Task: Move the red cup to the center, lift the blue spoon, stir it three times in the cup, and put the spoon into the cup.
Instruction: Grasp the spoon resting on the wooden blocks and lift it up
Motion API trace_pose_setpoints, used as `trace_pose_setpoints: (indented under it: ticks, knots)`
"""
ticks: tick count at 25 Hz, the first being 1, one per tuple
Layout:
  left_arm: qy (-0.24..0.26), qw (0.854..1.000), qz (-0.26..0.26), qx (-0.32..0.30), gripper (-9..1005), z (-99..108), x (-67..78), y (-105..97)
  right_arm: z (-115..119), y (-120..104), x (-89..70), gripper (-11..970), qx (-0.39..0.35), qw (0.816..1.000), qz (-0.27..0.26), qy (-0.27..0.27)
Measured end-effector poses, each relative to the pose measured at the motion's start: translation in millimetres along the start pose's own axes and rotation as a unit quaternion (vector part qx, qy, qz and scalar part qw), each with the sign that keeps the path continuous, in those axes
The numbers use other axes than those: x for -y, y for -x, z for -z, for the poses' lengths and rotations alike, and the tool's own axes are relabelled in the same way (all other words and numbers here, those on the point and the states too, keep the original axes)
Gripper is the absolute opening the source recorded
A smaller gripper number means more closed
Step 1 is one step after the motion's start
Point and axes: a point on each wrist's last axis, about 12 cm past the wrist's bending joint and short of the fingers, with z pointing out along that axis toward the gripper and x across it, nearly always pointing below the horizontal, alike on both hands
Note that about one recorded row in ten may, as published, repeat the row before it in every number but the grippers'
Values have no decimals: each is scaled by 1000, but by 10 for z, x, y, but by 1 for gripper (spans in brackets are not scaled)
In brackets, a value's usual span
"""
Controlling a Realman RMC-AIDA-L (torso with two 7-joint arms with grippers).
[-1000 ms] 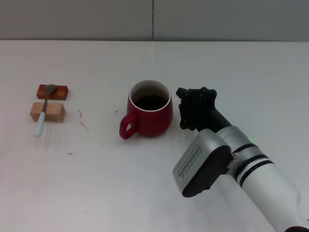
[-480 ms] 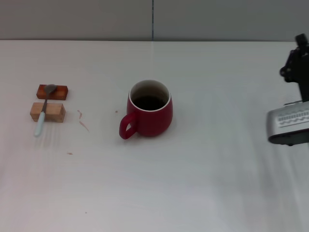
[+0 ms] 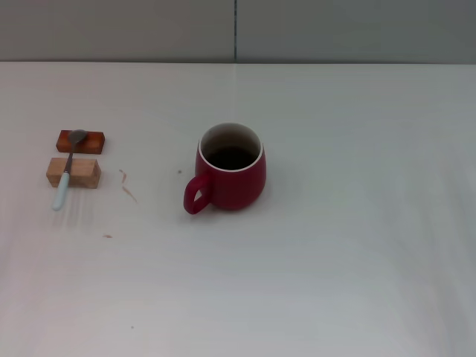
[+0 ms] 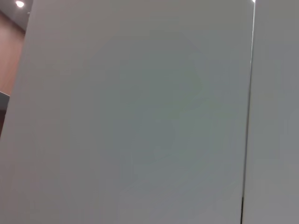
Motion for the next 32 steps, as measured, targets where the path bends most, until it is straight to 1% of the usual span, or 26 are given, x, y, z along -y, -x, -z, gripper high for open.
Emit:
trace_pose_setpoints:
  ticks: [1,2,4,5,7,8,9,10,11,13,15,18,19,20,21,22,23,24,25,26,27,29,30,32]
  knots:
    - [-1,1000,6,-1,677,-18,13,-5,0,2,104,202,11,1000,-23,-4]
    - [-1,1000,6,-1,677,-18,13,-5,0,2,104,224,11,1000,-23,-4]
    - [-2,1000,16,-2,677,-21,30,-12,-2,-3,207,268,17,999,-25,-10]
    - [-2,1000,16,-2,677,-21,30,-12,-2,-3,207,327,17,999,-25,-10]
    - [-2,1000,27,-3,677,-18,39,-18,-1,-9,275,444,18,999,-21,-21]
    - [-4,999,40,-3,677,-4,62,-31,4,-13,365,502,20,999,-21,-32]
    - [-6,999,45,-4,677,7,77,-38,6,-14,411,535,21,999,-22,-36]
    - [-6,999,45,-4,677,7,77,-38,6,-14,411,568,21,999,-22,-36]
    - [-8,999,48,-4,677,22,87,-44,0,-17,478,600,22,998,-29,-42]
    - [-14,999,53,-3,677,67,115,-57,-11,-21,508,666,22,998,-31,-44]
    - [-45,997,56,-9,677,209,205,-98,-58,-30,574,664,19,998,-30,-46]
    - [-55,997,54,-12,677,254,231,-110,-149,-40,599,661,13,999,-17,-40]
    - [-69,997,41,-15,676,369,294,-145,-190,-43,602,661,11,999,-13,-38]
    - [-69,997,41,-15,676,369,294,-145,-190,-43,602,662,11,999,-13,-38]
    - [-72,997,35,-16,676,426,331,-165,-224,-46,601,662,9,999,-11,-35]
    - [-72,997,23,-16,676,524,383,-193,-264,-47,605,662,7,999,-7,-33]
    - [-71,997,15,-15,676,595,418,-208,-358,-39,604,662,6,1000,-1,-28]
    - [-67,998,3,-15,676,731,488,-233,-396,-37,603,662,5,1000,1,-25]
    - [-67,998,3,-15,676,731,488,-233,-396,-37,603,662,5,1000,1,-25]
    - [-64,998,-4,-16,676,817,532,-245,-481,-30,597,663,3,1000,5,-20]
    - [-61,998,-9,-17,676,872,556,-253,-481,-30,597,663,3,1000,5,-20]
    - [-53,998,-17,-25,676,1028,633,-272,-595,-32,592,663,-5,1000,8,-14]
    - [-53,998,-17,-25,676,1028,633,-272,-595,-32,592,663,-5,1000,8,-14]
    - [-53,998,-21,-32,676,1112,686,-285,-653,-34,589,664,-10,1000,10,-12]
